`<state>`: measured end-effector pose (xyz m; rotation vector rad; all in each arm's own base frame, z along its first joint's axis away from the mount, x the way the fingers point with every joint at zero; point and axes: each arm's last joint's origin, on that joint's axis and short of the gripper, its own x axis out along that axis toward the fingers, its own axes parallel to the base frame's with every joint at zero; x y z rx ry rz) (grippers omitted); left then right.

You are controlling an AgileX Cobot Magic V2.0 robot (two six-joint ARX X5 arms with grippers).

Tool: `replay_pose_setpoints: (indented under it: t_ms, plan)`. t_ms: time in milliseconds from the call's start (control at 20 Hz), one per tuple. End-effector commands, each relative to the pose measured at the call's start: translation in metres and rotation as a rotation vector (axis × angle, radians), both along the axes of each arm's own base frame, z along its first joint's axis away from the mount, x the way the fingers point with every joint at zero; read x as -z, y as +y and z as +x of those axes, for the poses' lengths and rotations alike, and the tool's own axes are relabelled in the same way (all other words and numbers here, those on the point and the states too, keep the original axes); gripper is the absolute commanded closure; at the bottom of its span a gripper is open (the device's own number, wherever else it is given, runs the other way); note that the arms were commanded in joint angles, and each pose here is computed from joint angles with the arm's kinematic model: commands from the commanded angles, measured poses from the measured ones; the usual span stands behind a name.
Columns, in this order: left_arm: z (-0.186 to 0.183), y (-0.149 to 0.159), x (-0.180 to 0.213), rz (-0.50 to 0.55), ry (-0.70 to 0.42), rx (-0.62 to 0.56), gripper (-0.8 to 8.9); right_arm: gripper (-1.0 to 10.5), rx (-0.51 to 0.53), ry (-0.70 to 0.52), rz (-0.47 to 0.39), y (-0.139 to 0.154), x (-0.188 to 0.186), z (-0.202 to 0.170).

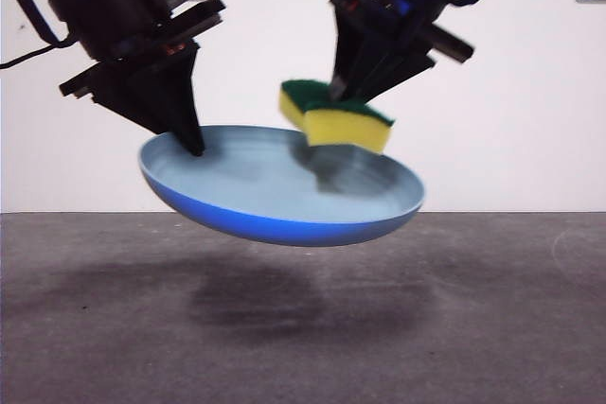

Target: Pick up the plate,pick up the cloth,clean the plate with the cloth

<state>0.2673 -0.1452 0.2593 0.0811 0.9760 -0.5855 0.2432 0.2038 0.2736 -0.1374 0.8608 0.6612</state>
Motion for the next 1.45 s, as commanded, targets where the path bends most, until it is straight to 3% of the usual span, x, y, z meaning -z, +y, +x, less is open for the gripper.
replay_pose_setpoints:
  t_ms: [50,300,400,600,650,750,850,1050,1250,1450]
  plan:
    - [-0.001,-0.007,-0.002,-0.034,-0.012,-0.005,8.22,9.6,-0.004,0.029,-0.006,0.012,0.015,0.003]
    - [0.002,-0.009,-0.005,-0.057,-0.055,-0.018,8.22,9.6,-0.105,0.115,-0.074,0.046,0.043,-0.015]
    - [0.004,-0.007,-0.005,-0.061,-0.061,-0.024,8.22,9.6,-0.160,0.117,-0.147,0.050,0.046,-0.027]
    - [0.004,-0.006,-0.004,-0.059,-0.050,-0.025,8.22,9.6,-0.065,0.061,-0.457,0.033,0.053,-0.031]
    - [0.003,-0.006,-0.004,-0.058,-0.045,-0.023,8.22,9.6,-0.024,0.022,-0.514,0.028,0.052,-0.027]
    - [0.002,-0.006,-0.004,-0.061,-0.032,-0.012,8.22,9.6,0.048,-0.035,-0.549,0.020,0.049,-0.017]
    - [0.002,-0.006,-0.004,-0.081,-0.018,0.006,8.22,9.6,0.090,-0.063,-0.521,0.015,0.045,-0.009]
    - [0.001,-0.007,-0.004,-0.113,-0.003,0.034,8.22,9.6,0.137,-0.130,-0.366,0.012,0.037,0.010]
    - [0.002,-0.008,-0.005,-0.130,-0.009,0.041,8.22,9.6,0.048,-0.120,-0.149,0.020,0.030,0.017]
    - [0.005,-0.010,-0.008,-0.164,-0.046,0.024,8.22,9.6,-0.087,-0.013,0.052,0.032,0.027,0.011]
